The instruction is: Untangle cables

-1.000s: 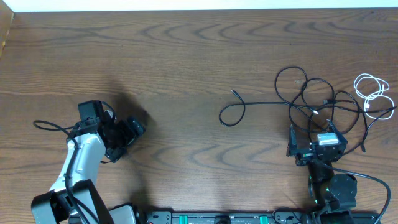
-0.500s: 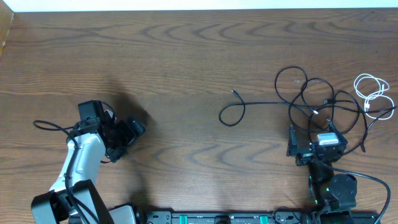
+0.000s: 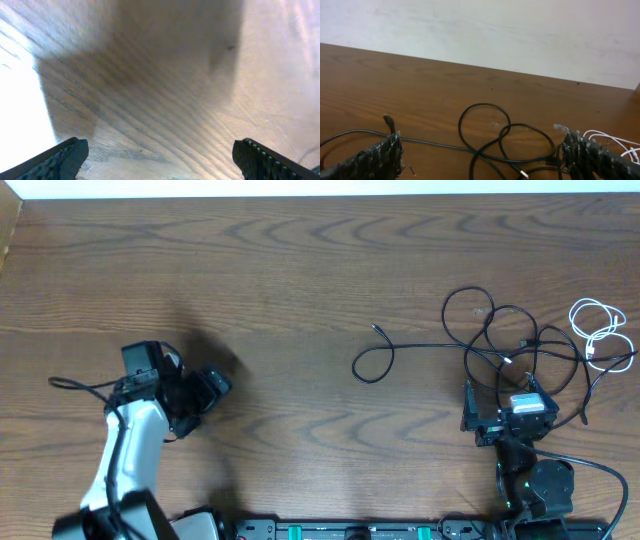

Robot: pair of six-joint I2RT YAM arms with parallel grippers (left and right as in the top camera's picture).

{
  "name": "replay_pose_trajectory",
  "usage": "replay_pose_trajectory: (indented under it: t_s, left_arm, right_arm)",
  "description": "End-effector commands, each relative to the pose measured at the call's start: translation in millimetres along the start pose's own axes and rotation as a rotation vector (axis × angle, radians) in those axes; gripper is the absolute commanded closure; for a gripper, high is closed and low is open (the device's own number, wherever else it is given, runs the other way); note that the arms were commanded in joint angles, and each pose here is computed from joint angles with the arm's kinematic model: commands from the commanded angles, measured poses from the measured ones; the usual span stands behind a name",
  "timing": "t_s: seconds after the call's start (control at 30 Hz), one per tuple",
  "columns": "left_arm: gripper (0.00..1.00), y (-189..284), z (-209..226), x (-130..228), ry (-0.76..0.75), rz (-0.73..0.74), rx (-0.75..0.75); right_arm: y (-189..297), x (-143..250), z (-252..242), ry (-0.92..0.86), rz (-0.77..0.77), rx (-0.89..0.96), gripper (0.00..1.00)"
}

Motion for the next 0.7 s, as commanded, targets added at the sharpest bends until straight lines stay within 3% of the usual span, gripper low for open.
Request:
replay_pose_trajectory:
  t_s: [0.0,0.43,0.67]
  left_arm:
    - [0.02,11,-3,-3,-0.008,-0.053,0.02]
    - [0.02,13,-6,-2,-0.017,-0.057,0.026]
    - [0.02,7,-18,12,-0.098,-0.034,0.018]
  right_arm:
    - [0,0,0,0.01,-0.001,0.001,0.01]
    - [0,0,0,0.01,-0.001,0.001,0.01]
    - [0,0,0,0.01,-0.001,0.001,0.01]
Point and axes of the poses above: each gripper's point midway between its finger pads, its own y axis back along the fingers, its own z axis along the line the jaws close on, x = y × z, the point moved 3 cm from there along y, back along the fingers, and after that the axes turned 9 degrees about y, right-handed, at the moved point
